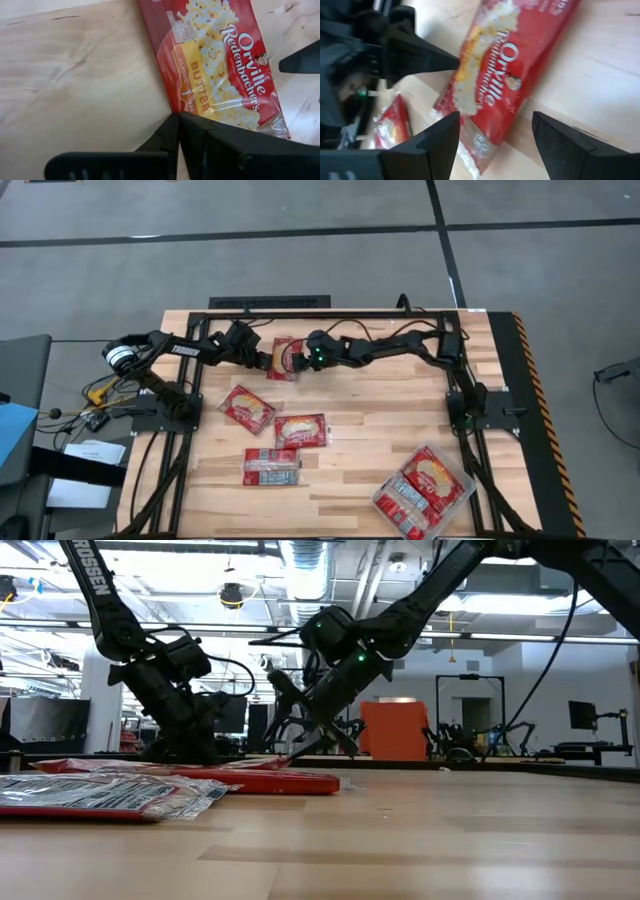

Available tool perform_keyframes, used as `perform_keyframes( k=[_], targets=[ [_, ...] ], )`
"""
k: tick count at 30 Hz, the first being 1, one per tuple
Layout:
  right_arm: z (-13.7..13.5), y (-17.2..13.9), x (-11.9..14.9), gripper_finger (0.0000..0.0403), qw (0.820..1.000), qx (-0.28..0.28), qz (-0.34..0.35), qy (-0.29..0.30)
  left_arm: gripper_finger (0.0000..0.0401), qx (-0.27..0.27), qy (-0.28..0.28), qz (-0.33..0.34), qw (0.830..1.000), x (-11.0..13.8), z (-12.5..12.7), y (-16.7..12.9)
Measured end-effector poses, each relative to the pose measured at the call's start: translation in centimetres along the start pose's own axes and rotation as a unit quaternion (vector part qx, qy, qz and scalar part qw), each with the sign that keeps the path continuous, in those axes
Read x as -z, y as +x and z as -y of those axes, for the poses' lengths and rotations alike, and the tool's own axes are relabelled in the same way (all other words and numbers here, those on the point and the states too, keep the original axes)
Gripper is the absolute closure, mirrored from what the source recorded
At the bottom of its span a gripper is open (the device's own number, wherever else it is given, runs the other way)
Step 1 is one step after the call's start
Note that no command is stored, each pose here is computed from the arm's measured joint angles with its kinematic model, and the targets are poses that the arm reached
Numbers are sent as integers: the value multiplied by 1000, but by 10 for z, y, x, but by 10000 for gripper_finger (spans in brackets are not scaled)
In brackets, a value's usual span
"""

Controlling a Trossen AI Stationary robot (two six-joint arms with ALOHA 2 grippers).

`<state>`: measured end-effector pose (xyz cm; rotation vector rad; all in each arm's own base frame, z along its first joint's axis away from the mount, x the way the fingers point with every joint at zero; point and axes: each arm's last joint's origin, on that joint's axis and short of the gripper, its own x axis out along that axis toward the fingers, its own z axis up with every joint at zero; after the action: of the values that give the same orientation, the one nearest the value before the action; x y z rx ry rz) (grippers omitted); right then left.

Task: Sort popcorn bags into baskets
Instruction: Put the red popcorn bag into the transparent bin

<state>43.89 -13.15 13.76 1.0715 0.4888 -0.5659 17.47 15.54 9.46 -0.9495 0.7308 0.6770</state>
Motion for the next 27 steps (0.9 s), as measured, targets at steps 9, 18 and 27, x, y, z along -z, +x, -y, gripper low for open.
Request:
perform_keyframes(
  k=[9,18,27],
  targets=[
    [1,-1,-5,131,999,24,32,27,399,3,-8,3,1000,0,0,0],
    [4,-1,-4,131,997,46,44,47,400,7,-9,11,1000,4,11,4],
    [5,5,1,132,996,54,51,58,400,7,12,9,1000,10,21,7]
  ],
)
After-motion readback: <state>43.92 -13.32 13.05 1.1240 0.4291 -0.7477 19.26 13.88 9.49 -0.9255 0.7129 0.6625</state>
